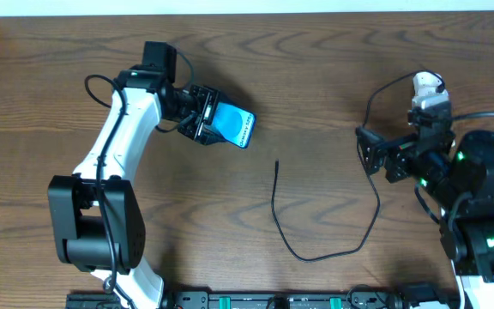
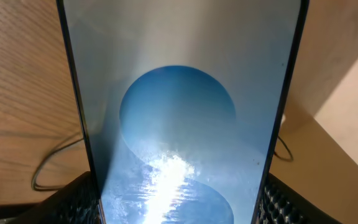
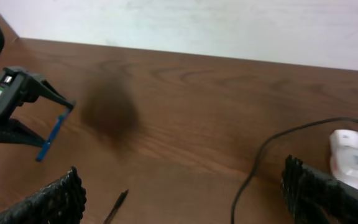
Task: Plug charger to phone and switch on socket
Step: 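Move the right gripper forward toward the cable end near the phone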
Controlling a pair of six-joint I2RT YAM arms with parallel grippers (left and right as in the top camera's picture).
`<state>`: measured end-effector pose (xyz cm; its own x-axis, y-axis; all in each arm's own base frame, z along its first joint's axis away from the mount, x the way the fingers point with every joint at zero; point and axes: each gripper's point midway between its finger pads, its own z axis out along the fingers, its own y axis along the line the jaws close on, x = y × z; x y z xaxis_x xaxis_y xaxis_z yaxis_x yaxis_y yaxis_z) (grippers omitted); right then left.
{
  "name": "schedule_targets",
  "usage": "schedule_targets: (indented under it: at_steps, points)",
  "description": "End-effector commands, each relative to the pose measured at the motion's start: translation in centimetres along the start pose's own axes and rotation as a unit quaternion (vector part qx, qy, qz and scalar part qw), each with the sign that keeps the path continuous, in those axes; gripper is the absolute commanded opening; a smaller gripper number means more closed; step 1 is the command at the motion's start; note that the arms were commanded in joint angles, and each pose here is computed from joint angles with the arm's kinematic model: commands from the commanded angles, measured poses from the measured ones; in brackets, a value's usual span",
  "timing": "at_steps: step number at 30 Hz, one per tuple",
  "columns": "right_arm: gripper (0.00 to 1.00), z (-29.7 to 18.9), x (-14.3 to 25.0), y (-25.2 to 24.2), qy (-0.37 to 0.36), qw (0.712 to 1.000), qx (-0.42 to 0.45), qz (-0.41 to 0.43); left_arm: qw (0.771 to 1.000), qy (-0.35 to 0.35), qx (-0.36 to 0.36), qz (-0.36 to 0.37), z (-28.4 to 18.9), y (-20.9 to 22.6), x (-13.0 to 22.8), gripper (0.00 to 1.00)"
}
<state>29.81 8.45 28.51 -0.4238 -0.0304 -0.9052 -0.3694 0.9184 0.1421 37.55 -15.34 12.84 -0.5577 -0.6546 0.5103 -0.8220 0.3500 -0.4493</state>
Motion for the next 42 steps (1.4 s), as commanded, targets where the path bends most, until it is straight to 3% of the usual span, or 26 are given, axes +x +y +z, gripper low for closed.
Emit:
schedule_targets:
  at_steps: [1, 4, 13, 22, 28, 35, 42]
  points:
    - [0.99, 0.3, -0.8, 0.8, -0.004, 1.000, -0.023, 0.005, 0.999, -0.037, -0.009, 0.006, -0.2, -0.1, 0.4, 0.07]
    - [0.99, 0.4, -0.6, 1.5, 0.001, 0.999, -0.045, 0.010, 0.998, -0.052, -0.022, 0.008, 0.3, 0.1, 0.6, 0.07]
    - [0.99, 3.4, 3.0, 0.7, 0.087, 0.982, -0.041, 0.160, 0.997, -0.067, -0.038, 0.007, 1.5, 0.3, 1.6, 0.07]
    - [0.99, 6.2, 5.6, 3.5, 0.157, 0.956, -0.149, 0.196, 0.993, -0.099, -0.056, 0.011, 2.2, 0.6, 1.6, 0.07]
    - [0.99, 6.7, 5.8, 4.3, 0.165, 0.948, -0.178, 0.204, 0.993, -0.099, -0.054, -0.012, 2.2, 0.7, 1.7, 0.08]
    - [0.99, 6.8, 5.5, 4.2, 0.175, 0.925, -0.161, 0.296, 0.993, -0.098, -0.054, -0.046, 2.6, 0.7, 2.3, 0.07]
    - [0.99, 6.8, 5.3, 4.3, 0.173, 0.924, -0.163, 0.300, 0.992, -0.094, -0.058, -0.057, 3.2, 0.8, 3.2, 0.07]
